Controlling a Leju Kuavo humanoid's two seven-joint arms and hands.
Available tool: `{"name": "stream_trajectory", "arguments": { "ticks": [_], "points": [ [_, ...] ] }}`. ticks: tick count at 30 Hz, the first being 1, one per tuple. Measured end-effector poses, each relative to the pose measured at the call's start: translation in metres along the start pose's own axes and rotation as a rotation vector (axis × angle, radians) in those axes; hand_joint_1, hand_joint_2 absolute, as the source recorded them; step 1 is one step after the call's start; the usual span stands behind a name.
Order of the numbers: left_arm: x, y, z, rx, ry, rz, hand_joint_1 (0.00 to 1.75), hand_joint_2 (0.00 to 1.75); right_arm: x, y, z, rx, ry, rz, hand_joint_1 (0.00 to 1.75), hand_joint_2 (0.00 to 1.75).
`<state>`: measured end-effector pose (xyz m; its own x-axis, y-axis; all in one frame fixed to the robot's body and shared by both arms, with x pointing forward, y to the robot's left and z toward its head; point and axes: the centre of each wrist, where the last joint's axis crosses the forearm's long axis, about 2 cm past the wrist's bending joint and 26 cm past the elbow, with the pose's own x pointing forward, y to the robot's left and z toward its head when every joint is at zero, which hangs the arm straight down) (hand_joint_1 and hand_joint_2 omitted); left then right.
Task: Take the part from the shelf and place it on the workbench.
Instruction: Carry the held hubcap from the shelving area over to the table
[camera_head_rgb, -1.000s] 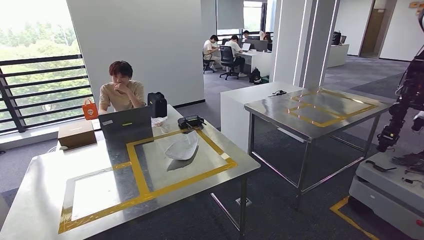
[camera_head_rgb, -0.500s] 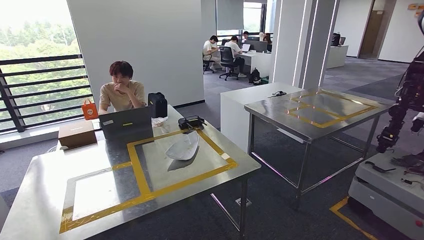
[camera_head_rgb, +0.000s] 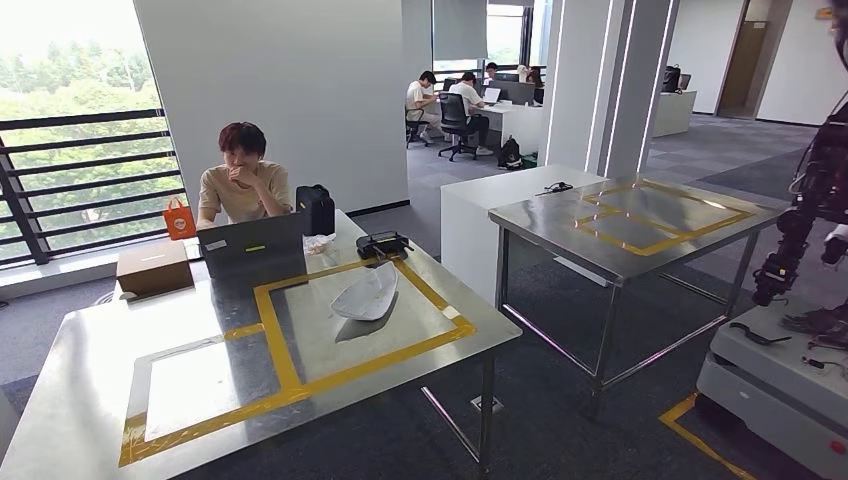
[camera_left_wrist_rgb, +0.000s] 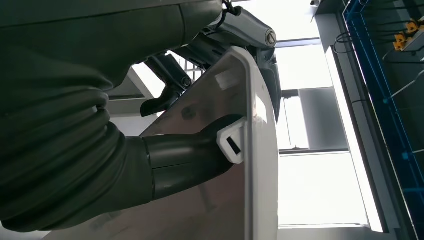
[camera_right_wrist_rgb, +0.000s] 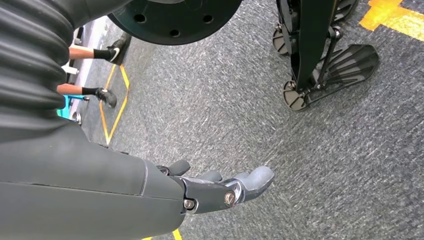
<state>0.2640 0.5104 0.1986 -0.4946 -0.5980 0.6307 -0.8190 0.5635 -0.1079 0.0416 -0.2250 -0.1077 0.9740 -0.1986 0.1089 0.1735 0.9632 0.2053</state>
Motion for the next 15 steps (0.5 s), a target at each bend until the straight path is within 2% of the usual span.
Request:
{"name": "stream_trajectory", "arguments": {
  "ticks": [15],
  "points": [
    [-0.0022, -0.0033, -0.0083, 0.009, -0.011, 0.001, 1.75, 1.75, 0.0007, 0.0026, -0.0002, 0.000, -0.001, -0.003, 0.00, 1.75]
  ]
}}
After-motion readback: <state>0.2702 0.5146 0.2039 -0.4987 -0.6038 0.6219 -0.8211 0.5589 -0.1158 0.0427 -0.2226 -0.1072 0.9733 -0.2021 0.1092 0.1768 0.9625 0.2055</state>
